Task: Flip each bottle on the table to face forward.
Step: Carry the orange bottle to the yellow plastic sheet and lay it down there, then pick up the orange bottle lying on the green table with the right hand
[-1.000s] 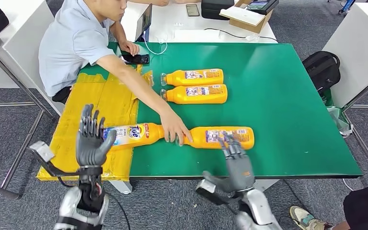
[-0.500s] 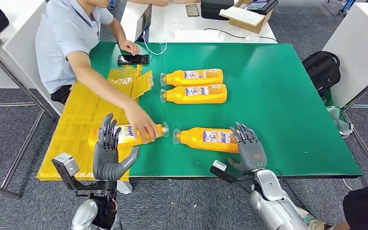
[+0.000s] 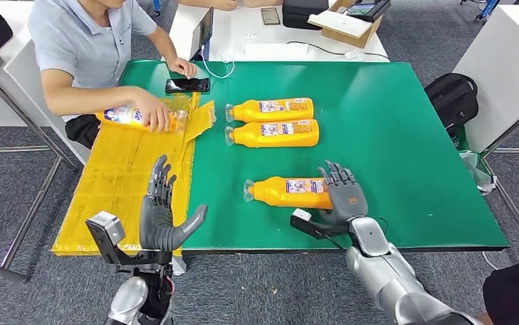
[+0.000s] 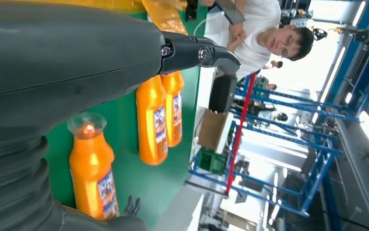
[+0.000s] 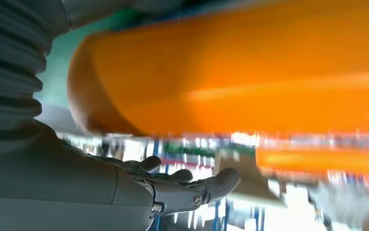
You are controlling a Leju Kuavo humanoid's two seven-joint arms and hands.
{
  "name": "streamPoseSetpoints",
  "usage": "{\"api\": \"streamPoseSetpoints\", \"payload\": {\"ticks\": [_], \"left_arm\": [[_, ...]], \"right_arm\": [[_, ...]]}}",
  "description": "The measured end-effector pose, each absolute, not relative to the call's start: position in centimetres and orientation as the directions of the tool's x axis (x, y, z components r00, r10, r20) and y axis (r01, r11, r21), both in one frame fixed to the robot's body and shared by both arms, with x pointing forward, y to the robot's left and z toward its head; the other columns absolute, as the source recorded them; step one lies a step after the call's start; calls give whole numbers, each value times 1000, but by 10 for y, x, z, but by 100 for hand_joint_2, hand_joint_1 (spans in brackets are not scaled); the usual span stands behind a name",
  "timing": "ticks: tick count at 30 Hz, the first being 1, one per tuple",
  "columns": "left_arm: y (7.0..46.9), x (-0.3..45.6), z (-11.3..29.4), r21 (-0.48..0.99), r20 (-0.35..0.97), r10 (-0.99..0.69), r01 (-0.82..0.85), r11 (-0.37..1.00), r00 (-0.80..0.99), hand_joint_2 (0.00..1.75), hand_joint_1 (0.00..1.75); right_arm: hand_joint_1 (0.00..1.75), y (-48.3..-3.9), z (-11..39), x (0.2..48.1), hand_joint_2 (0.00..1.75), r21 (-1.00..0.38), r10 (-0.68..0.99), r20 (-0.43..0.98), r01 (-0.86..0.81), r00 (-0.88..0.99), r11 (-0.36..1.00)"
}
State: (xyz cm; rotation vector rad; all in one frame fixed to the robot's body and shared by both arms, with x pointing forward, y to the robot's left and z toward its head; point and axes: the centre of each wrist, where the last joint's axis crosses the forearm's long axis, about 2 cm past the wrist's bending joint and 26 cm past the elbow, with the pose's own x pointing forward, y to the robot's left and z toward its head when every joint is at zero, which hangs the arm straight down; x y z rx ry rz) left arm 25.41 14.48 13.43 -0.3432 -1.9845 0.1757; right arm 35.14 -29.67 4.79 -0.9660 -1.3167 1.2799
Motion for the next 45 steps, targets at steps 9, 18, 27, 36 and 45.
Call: {"api": "streamPoseSetpoints", "payload": {"ticks": [9, 18, 27, 36, 45], "left_arm": [[145, 268, 131, -197, 900, 234, 136, 971, -367, 175, 0], [146, 269, 123, -147, 924, 181, 123, 982, -338, 175, 0], [145, 258, 114, -188, 939, 223, 154, 970, -262, 175, 0], [134, 243, 98, -138, 968, 185, 259, 956, -167, 175, 0], [128, 229, 85, -112, 971, 187, 402, 909, -151, 175, 0]], "right_arm": [[175, -294, 67, 380, 175, -848, 992, 96, -514, 85, 126], [175, -300, 60, 374, 175, -838, 948, 319, -465, 5, 284], [175, -276, 28, 334, 175, -543, 529, 839, -270, -128, 795], [175, -236, 30, 299, 175, -63, 37, 991, -199, -131, 978], [175, -216, 51, 290, 175, 29, -68, 976, -190, -205, 981]]}}
